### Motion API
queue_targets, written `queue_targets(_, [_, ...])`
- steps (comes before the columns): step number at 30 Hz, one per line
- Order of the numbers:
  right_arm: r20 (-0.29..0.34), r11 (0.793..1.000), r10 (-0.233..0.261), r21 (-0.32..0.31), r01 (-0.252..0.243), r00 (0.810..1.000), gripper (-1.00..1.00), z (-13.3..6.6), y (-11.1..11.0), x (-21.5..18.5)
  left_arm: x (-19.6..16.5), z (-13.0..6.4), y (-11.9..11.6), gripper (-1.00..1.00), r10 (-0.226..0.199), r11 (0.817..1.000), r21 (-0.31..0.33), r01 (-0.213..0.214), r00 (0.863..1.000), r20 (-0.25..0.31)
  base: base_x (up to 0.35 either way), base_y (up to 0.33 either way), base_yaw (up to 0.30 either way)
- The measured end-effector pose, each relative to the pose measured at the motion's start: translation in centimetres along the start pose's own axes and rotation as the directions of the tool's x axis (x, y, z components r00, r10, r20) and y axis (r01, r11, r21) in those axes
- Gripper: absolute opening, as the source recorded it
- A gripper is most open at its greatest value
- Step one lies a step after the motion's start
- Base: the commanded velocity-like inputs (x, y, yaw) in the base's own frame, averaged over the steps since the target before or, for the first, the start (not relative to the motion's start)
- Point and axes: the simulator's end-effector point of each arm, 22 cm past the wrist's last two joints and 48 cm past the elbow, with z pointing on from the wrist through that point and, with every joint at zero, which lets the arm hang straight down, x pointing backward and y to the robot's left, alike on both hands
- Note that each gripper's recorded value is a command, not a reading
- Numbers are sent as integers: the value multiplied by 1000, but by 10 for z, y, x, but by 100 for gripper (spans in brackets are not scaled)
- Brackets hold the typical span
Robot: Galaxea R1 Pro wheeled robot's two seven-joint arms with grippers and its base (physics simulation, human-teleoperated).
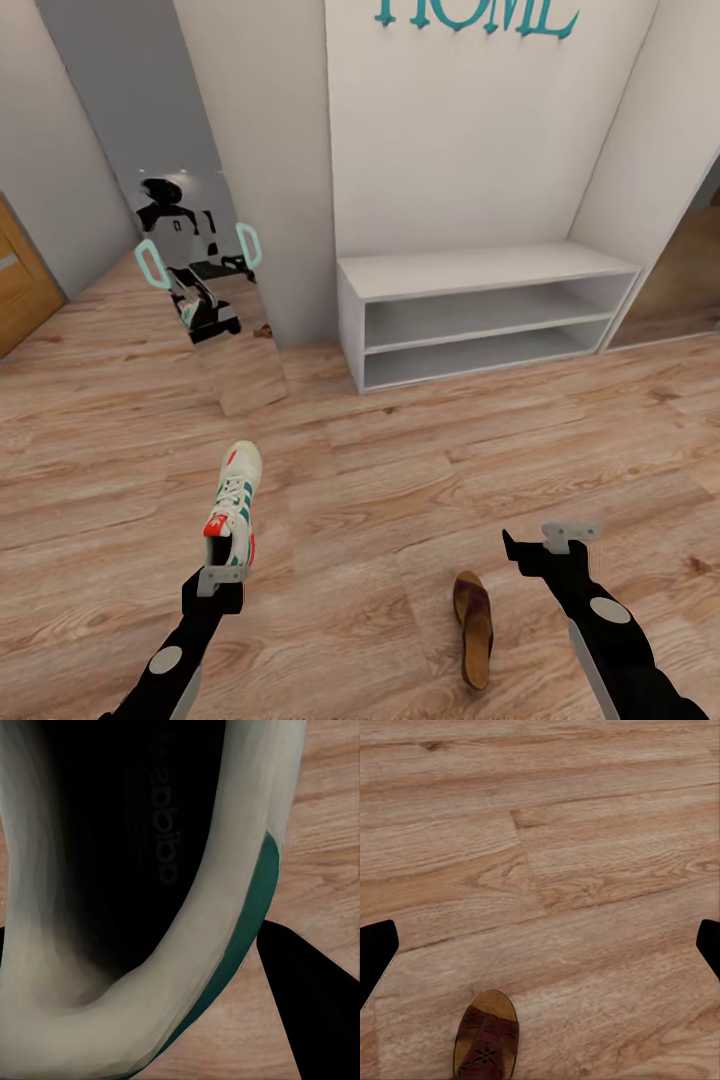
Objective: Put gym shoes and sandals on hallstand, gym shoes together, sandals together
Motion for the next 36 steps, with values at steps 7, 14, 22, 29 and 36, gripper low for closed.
queue_targets(7, [-11, 1000, -1, -1, 1, 1000, 100, 2, 1, 5, 6, 1, 0, -100, 0, 1000, 0, 0, 1000, -11, 0, 211, 0])
queue_targets(14, [-22, 1000, -3, -2, 3, 1000, 100, 4, 1, 11, 12, 2, 0, -100, 1, 1000, 1, -1, 1000, -22, 0, 43, 0])
queue_targets(22, [-33, 1000, -4, -2, 4, 999, 100, 7, 2, 16, 18, 3, -1, -100, 2, 1000, 1, -2, 999, -34, 0, 5, 0])
queue_targets(29, [-35, 1000, -5, -3, 4, 999, 100, 7, 2, 17, 19, 3, -1, -100, 2, 1000, 1, -2, 999, -36, 0, 0, -3])
queue_targets(36, [-35, 1000, -4, -2, 4, 999, 100, 7, 2, 17, 19, 3, -1, -100, 2, 1000, 1, -2, 999, -36, 0, 0, -216])
